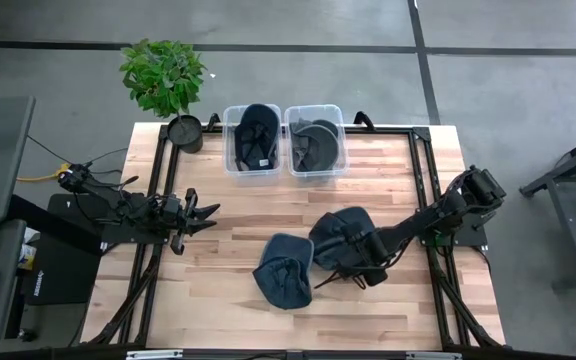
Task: Pick & Place hat
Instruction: Put the right blue cap into the left transparent bin, then put the blue cap into the left transparent bin
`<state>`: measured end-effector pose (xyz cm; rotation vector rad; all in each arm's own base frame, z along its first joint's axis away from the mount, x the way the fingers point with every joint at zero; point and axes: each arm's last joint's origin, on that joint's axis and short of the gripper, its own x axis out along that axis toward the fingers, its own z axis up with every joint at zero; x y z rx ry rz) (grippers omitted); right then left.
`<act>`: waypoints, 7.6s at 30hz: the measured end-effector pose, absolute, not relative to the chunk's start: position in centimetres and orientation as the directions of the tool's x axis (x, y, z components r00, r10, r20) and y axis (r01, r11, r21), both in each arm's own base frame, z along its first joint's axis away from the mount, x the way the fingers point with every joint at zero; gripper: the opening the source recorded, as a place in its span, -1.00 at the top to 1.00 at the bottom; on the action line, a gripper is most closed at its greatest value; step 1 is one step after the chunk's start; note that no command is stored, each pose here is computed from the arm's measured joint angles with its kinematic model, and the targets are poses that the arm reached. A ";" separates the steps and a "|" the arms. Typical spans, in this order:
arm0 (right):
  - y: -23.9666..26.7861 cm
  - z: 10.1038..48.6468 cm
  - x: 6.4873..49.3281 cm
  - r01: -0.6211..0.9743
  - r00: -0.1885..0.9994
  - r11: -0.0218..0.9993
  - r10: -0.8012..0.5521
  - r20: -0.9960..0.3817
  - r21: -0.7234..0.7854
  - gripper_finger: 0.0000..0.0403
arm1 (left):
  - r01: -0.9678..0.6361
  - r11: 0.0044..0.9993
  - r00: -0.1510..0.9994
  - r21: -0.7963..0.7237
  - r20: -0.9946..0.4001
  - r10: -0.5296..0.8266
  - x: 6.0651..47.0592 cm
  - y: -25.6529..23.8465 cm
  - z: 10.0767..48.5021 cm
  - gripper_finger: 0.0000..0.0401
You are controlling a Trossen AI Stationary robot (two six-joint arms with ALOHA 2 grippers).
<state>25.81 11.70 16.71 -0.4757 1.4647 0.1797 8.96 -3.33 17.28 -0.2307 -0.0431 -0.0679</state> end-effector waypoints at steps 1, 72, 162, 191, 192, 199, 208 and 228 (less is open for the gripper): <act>11.6 16.6 25.7 -0.399 0.112 0.893 -0.178 -0.978 -0.208 -0.19 | 0.073 0.971 0.997 -0.227 0.050 -0.063 9.0 -3.3 17.3 1.00; -2.0 34.3 37.4 -0.392 0.543 0.142 -0.762 -0.353 -0.909 0.95 | 0.072 0.971 0.997 -0.227 0.050 -0.062 9.0 -3.3 17.3 1.00; -7.9 34.1 40.7 -0.047 0.521 0.135 -0.842 -0.140 -0.990 0.04 | 0.076 0.971 0.997 -0.227 0.051 -0.066 9.0 -3.3 17.3 1.00; 6.5 42.4 29.7 0.356 0.924 0.870 -0.273 -0.268 0.341 0.04 | 0.076 0.971 0.997 -0.227 0.050 -0.066 9.0 -3.3 17.3 1.00; 6.7 41.9 29.8 0.316 0.934 0.866 -0.211 -0.289 0.388 0.04 | 0.076 0.971 0.997 -0.227 0.050 -0.066 9.0 -3.3 17.3 1.00; 8.4 36.0 30.2 0.212 0.869 0.767 0.136 -0.476 0.605 0.04 | 0.076 0.971 0.997 -0.227 0.051 -0.066 9.0 -3.3 17.3 1.00; 11.9 26.5 28.2 0.306 0.722 0.622 0.341 -0.601 0.721 0.04 | 0.075 0.971 0.997 -0.227 0.050 -0.066 9.0 -3.3 17.3 1.00; 10.8 18.7 25.8 0.477 0.755 0.415 0.258 -0.603 0.774 0.03 | 0.076 0.971 0.997 -0.227 0.050 -0.066 9.0 -3.3 17.3 1.00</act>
